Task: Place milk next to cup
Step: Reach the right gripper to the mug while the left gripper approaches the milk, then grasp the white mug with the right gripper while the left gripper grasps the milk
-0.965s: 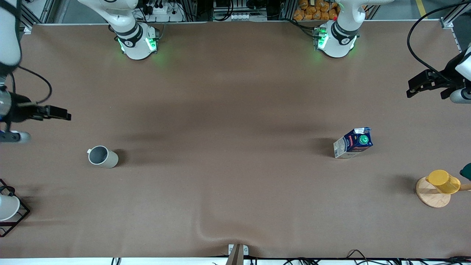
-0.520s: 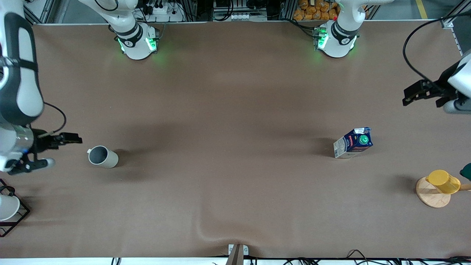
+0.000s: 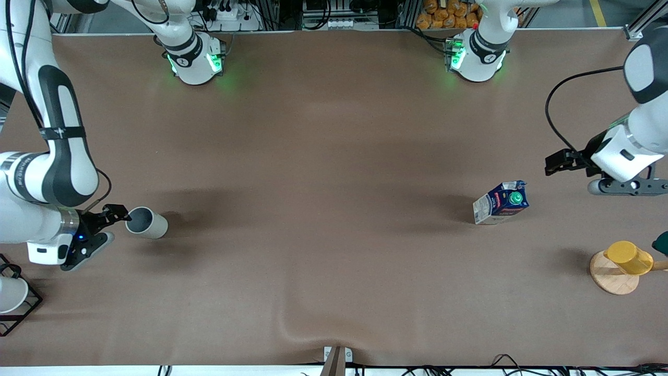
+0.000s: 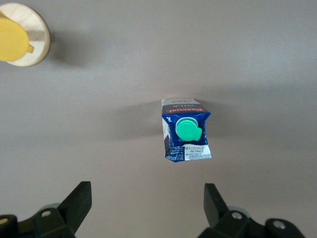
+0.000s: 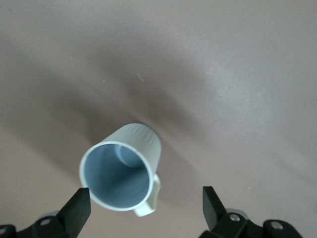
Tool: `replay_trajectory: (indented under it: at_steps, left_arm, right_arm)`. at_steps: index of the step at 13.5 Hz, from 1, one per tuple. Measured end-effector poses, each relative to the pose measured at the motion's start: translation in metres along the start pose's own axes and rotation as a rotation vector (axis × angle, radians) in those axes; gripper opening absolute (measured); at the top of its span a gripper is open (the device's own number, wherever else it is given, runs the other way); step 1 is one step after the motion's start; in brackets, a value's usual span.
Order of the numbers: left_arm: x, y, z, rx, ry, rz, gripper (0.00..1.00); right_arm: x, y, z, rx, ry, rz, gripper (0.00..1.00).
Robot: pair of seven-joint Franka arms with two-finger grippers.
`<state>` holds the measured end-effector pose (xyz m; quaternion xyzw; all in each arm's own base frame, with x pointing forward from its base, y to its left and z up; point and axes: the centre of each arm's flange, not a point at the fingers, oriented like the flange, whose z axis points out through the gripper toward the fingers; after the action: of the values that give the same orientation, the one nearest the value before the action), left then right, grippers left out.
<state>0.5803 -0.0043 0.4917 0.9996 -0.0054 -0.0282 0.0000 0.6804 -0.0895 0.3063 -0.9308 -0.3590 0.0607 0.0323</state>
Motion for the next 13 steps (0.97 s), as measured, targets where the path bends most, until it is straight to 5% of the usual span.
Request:
replay_trajectory:
  at_steps: [9,13]
  left_arm:
    - [0.014,0.009,0.067,-0.002,-0.014,-0.011,1.0]
    - [0.015,0.009,0.077,-0.022,-0.026,-0.023,1.0]
  right_arm:
    - [-0.016,-0.007,0.071,-0.053,0.037,-0.063,1.0]
    - [-0.021,-0.009,0.08,-0.038,0.049,-0.044,0.56]
